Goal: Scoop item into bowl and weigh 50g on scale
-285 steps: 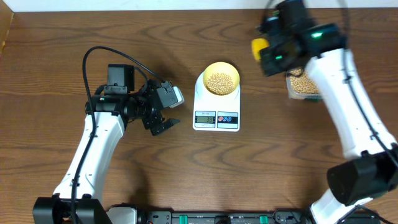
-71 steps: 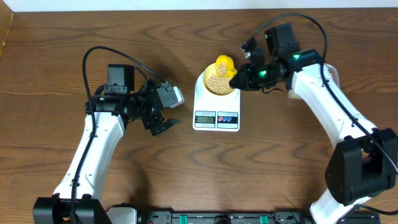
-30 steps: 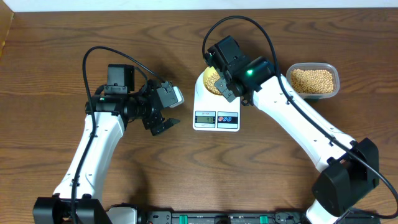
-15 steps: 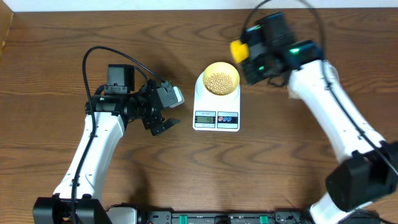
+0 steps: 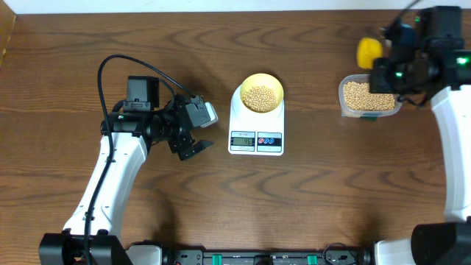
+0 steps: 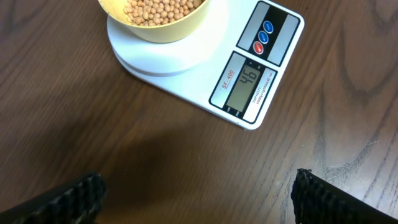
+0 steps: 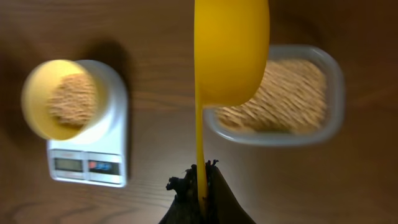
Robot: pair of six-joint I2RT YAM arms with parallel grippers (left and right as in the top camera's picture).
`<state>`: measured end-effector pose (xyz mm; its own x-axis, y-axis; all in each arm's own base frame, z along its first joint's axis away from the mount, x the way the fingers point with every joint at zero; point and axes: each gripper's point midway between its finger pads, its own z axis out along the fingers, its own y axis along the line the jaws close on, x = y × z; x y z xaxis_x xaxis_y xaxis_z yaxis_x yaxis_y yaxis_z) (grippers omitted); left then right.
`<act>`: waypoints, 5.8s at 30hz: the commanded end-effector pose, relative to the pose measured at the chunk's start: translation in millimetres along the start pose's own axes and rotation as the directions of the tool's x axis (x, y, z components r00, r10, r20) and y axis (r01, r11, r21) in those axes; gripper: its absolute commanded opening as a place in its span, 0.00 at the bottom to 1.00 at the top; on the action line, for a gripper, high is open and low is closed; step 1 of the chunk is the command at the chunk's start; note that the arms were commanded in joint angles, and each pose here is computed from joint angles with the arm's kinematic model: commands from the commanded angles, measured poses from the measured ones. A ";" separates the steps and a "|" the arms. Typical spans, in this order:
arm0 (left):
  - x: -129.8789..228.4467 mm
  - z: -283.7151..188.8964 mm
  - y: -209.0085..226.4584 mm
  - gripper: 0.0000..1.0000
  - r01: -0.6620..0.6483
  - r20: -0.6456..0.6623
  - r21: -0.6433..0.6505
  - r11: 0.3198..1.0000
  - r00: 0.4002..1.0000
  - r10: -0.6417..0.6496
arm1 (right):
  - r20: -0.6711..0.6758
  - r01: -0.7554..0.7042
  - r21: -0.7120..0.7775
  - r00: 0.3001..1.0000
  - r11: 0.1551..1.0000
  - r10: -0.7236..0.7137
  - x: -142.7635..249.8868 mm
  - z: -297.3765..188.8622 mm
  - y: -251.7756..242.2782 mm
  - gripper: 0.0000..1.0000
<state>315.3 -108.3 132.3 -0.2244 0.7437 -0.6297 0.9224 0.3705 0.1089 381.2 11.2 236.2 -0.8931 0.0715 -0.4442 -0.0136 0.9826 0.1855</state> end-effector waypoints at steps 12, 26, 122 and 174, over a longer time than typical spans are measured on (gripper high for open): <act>-4.5 -4.0 -0.6 0.98 0.005 0.019 -0.002 1.000 1.000 -0.005 | -0.186 0.042 0.012 0.982 0.999 -0.039 21.3 50.1 -50.0 0.01; -4.4 -4.0 -0.6 0.98 0.005 0.018 -0.002 1.000 1.000 -0.005 | -0.323 0.060 -0.067 0.943 0.996 -0.079 38.8 118.4 -44.9 0.01; -4.4 -4.0 -0.6 0.97 0.005 0.018 -0.002 1.000 1.000 -0.005 | -0.160 -0.013 -0.796 0.969 0.605 -0.190 17.4 91.7 153.8 0.01; -4.4 -4.0 -0.6 0.98 0.005 0.018 -0.002 1.000 1.000 -0.005 | -0.138 0.459 -0.440 0.814 0.772 -0.563 45.0 117.0 197.3 0.01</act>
<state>315.3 -108.3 132.3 -0.2244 0.7437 -0.6297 0.9224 0.3705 0.1089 386.9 225.5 134.0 -0.8108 -0.5045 -0.2966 -0.5839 0.7324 0.3502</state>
